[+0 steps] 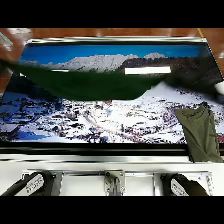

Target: Fold the shirts.

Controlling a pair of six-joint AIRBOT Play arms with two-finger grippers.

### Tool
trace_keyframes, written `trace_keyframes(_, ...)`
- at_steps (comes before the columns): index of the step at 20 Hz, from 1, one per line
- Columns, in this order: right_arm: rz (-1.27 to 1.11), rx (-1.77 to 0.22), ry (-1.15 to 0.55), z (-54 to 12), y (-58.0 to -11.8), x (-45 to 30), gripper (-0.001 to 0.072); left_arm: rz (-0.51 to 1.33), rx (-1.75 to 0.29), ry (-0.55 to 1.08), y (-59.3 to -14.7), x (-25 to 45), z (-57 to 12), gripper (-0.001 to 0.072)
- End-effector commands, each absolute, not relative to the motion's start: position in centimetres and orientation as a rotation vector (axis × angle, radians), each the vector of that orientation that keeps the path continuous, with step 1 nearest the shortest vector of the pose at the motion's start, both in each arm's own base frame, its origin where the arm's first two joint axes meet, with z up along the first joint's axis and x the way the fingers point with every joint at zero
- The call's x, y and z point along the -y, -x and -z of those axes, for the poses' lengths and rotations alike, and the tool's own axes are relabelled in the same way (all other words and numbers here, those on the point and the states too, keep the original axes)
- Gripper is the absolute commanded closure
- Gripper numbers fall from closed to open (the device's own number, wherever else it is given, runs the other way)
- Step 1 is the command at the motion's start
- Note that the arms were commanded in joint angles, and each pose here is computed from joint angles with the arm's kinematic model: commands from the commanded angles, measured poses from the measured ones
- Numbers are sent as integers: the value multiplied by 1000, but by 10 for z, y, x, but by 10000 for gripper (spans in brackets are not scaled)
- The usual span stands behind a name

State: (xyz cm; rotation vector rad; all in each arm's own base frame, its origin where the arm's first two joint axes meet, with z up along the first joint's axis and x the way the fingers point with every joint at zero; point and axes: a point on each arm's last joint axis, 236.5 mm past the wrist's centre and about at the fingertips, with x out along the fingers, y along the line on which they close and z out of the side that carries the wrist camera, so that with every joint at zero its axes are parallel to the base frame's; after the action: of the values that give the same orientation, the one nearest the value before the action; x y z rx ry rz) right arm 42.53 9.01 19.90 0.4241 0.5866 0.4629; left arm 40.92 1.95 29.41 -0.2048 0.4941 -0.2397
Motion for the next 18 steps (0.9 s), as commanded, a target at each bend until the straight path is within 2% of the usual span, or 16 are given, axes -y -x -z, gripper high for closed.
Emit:
trace_keyframes(1,-398,44,-223,-443,-359,-65,647,142,164,-13,-290,9,-528,672)
trace_keyframes(2,-386,177,-198,-490,-326,-65,647,126,297,-43,-247,21,-565,671)
trace_keyframes(4,-369,302,-123,-536,-271,-69,646,115,447,-73,-183,42,-598,671)
trace_keyframes(6,-342,343,-77,-549,-230,-71,646,118,514,-115,-136,61,-607,671)
trace_keyframes(8,-281,352,-31,-550,-198,-66,646,56,520,-172,-110,62,-603,671)
trace_keyframes(10,-181,317,0,-540,-175,-50,646,-20,468,-146,-101,48,-590,672)
trace_keyframes(13,-69,184,33,-506,-162,-29,646,-54,311,-159,-111,40,-555,671)
trace_keyframes(16,-25,-24,67,-459,-176,-16,646,-29,109,-209,-133,38,-510,671)
trace_keyframes(18,-28,-180,58,-423,-202,-11,646,-14,-1,-187,-155,30,-479,671)
